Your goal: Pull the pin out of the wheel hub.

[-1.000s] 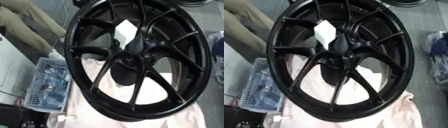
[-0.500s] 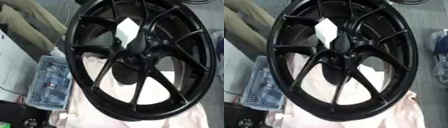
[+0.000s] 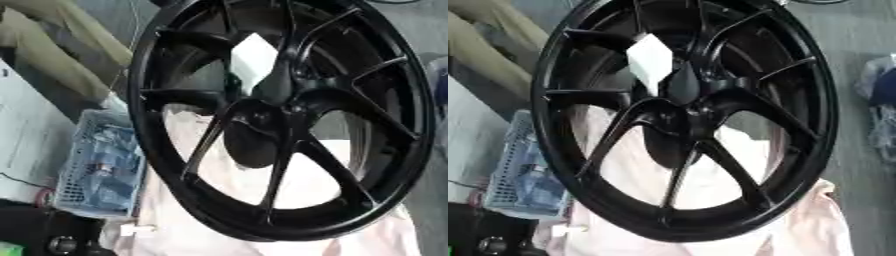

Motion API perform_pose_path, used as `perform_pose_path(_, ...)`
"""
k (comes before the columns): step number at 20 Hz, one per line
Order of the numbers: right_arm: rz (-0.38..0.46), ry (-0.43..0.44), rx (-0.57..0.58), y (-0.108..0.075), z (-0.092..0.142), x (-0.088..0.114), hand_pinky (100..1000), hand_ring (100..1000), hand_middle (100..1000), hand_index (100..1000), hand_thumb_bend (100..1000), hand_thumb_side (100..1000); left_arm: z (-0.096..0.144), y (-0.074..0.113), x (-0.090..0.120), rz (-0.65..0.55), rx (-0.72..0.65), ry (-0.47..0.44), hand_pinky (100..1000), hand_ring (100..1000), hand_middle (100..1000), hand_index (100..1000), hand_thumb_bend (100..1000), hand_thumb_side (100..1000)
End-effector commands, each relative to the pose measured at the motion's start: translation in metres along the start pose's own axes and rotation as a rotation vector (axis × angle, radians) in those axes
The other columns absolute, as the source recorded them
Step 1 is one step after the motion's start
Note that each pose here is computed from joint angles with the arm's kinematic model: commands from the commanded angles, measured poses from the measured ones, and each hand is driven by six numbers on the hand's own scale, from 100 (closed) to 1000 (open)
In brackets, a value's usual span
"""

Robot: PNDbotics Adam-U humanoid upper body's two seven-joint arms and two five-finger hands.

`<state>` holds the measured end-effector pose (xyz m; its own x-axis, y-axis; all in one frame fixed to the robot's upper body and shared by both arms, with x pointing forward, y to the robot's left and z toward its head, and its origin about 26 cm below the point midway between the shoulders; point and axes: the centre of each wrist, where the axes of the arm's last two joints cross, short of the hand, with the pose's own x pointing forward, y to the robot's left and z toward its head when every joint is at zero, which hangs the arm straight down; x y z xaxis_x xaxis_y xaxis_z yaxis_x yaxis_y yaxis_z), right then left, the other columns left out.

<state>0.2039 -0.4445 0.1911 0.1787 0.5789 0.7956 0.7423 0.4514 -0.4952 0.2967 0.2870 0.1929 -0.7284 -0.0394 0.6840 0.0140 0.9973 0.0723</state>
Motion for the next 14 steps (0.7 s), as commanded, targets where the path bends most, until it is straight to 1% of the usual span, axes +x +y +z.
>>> perform_pose_path(1, 0.006, -0.040, -0.028, -0.001, 0.000, 0.007, 600, 847, 800, 896, 380, 168, -0.002, 0.002, 0.006, -0.013, -0.001, -0.025, 910, 769, 705, 782, 100, 695)
perform_pose_path(6, -0.011, -0.057, -0.038, -0.001, -0.001, 0.008, 592, 842, 794, 892, 354, 173, -0.003, 0.001, 0.006, -0.012, -0.002, -0.025, 911, 769, 705, 782, 100, 695)
perform_pose_path(8, -0.027, -0.080, -0.049, -0.001, -0.002, 0.010, 587, 837, 778, 884, 315, 234, -0.003, 0.001, 0.006, -0.012, -0.003, -0.026, 910, 769, 705, 782, 100, 694)
perform_pose_path(9, -0.037, -0.096, -0.054, 0.000, -0.002, 0.011, 585, 833, 769, 879, 280, 247, -0.003, 0.001, 0.006, -0.012, -0.003, -0.026, 910, 769, 705, 782, 100, 694)
perform_pose_path(10, -0.052, -0.124, -0.061, 0.000, -0.003, 0.013, 581, 825, 755, 869, 197, 293, -0.003, 0.001, 0.006, -0.012, -0.004, -0.027, 910, 769, 706, 782, 100, 694)
perform_pose_path(12, -0.092, -0.191, -0.078, 0.002, -0.005, 0.017, 580, 817, 738, 858, 148, 322, -0.003, 0.001, 0.006, -0.011, -0.007, -0.030, 910, 769, 706, 782, 100, 693)
perform_pose_path(14, -0.144, -0.285, -0.083, 0.005, -0.005, 0.020, 585, 812, 725, 850, 109, 310, -0.004, 0.001, 0.007, -0.012, -0.011, -0.036, 910, 769, 706, 782, 100, 691)
